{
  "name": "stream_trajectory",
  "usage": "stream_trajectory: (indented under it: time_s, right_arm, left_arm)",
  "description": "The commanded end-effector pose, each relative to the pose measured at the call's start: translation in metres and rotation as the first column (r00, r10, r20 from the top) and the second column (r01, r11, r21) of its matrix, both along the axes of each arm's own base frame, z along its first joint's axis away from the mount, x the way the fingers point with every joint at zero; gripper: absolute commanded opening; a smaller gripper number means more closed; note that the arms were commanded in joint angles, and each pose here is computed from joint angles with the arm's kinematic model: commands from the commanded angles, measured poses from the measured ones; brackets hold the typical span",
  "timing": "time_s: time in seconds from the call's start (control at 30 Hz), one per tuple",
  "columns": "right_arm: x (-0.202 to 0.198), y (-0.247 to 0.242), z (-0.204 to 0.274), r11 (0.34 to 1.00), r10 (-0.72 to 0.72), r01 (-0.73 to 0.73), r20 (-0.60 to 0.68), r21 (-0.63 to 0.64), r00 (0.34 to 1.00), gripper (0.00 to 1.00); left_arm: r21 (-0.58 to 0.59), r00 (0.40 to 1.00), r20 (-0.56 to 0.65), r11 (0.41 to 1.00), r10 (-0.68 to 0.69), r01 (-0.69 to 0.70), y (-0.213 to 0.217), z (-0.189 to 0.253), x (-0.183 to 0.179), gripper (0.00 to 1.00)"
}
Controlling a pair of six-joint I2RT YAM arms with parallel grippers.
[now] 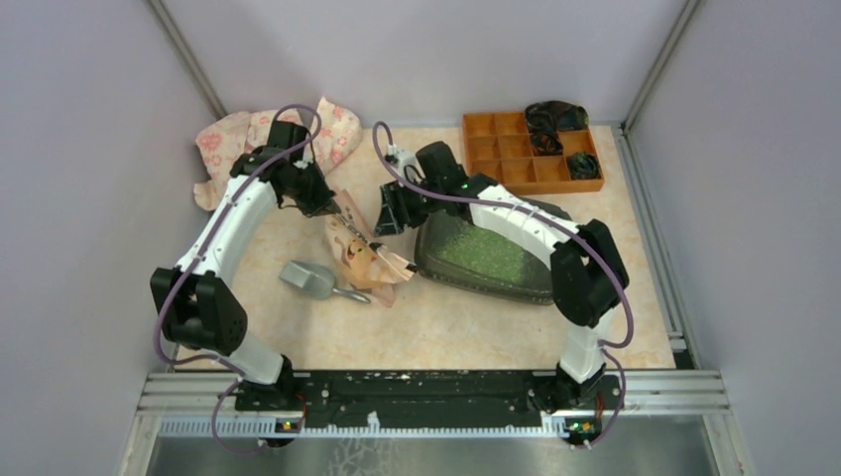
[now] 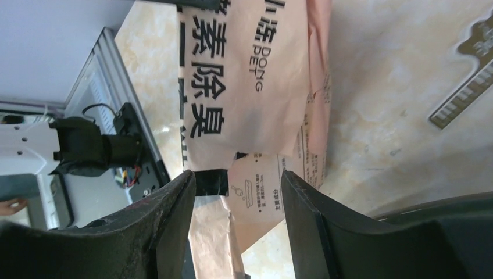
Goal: Fill the litter box with clean litter
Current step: Place the clamp at the center of the board.
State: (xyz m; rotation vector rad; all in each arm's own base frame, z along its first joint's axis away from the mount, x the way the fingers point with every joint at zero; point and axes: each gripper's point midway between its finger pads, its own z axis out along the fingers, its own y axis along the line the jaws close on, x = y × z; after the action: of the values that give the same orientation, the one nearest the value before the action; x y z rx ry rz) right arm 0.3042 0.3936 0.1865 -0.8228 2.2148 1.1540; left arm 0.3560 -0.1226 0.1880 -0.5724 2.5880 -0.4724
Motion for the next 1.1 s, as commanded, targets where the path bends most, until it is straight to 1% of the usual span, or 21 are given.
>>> stream_trajectory:
  time_s: [0.0,0.17,0.47,0.6,0.77,0.93,1.07]
  right_arm:
    - [-0.010,0.009,0.028,0.990,0.054,-0.056,0.016,0.130,0.998,0.56]
    - [-0.013,0.012,0.033,0.986,0.077,-0.077,0.005,0.151,0.997,0.53]
    - [-0.003,0.002,0.055,0.976,0.079,-0.080,0.013,0.205,0.997,0.53]
    - [0.012,0.002,0.054,0.976,0.070,-0.064,-0.020,0.206,0.997,0.54]
    - [0.036,0.008,0.048,0.981,0.041,-0.023,-0.089,0.194,0.995,0.54]
    - [0.055,0.023,0.051,0.976,0.034,-0.007,-0.119,0.217,0.992,0.54]
    - [0.063,0.029,0.052,0.973,0.036,-0.009,-0.115,0.231,0.993,0.54]
  left_arm:
    - [-0.046,0.994,0.099,0.998,-0.041,0.046,-0.006,0.026,0.000,0.00]
    - [-0.065,0.988,0.142,0.995,-0.061,0.071,-0.009,0.029,-0.001,0.00]
    - [-0.104,0.989,0.136,0.992,-0.057,0.071,-0.013,0.021,-0.012,0.00]
    - [-0.098,0.986,0.165,0.994,-0.029,0.045,-0.008,0.016,-0.016,0.00]
    - [-0.075,0.980,0.195,0.996,-0.042,0.058,-0.005,0.019,-0.017,0.00]
    - [-0.062,0.973,0.220,0.994,-0.070,0.085,-0.005,0.023,-0.014,0.00]
    - [-0.043,0.974,0.211,0.994,-0.085,0.096,-0.005,0.022,-0.009,0.00]
